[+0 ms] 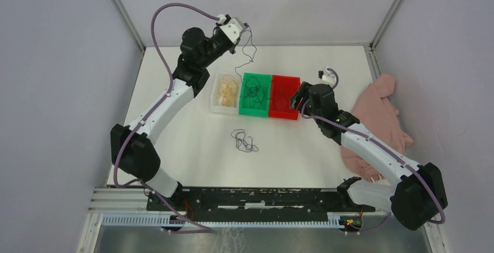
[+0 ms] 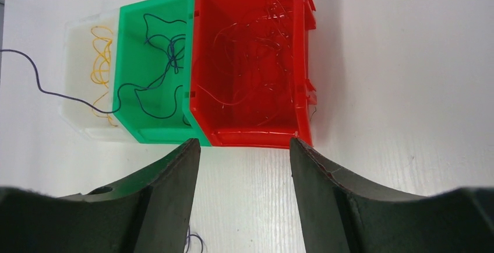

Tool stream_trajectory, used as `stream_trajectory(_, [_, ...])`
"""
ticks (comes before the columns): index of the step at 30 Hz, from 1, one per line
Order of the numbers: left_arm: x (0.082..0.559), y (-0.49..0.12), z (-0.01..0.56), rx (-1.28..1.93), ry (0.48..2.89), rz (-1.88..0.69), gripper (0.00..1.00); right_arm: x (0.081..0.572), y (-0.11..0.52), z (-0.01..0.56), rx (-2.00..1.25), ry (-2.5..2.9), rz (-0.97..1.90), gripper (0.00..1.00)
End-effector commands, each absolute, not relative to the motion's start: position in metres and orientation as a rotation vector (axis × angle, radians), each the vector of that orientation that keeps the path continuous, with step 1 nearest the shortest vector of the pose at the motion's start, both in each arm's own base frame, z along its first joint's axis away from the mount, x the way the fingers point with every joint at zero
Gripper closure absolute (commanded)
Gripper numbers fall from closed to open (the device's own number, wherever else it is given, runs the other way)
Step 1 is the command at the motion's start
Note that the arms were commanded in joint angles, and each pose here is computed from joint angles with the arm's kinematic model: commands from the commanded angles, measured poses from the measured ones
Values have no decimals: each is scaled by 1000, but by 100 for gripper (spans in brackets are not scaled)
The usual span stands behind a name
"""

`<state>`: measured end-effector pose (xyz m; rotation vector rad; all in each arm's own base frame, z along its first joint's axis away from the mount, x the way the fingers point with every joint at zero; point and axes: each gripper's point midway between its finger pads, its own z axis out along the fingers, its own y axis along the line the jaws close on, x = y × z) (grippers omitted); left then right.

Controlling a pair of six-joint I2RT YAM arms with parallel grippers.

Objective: Untangle the cables
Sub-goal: Place the cable in the bin.

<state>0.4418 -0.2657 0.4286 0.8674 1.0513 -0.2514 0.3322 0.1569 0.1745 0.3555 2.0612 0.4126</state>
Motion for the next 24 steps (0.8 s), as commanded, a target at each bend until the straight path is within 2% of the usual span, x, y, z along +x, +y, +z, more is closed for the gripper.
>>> stream_trajectory(1, [452,-278,395,872,1144,-309,97,339,152,191,399,1978,440,36])
stream_trajectory(8, [464,-303,340,929,1282,-344,97,339,138,202,449,1924,441,36])
stream_trajectory(14, [476,-311,271,1049,1474,-218,97,340,123,214,496,1880,444,33])
stream_trajectory(24, [477,-298,188,1382,1609,-11,97,341,118,215,509,1875,458,33])
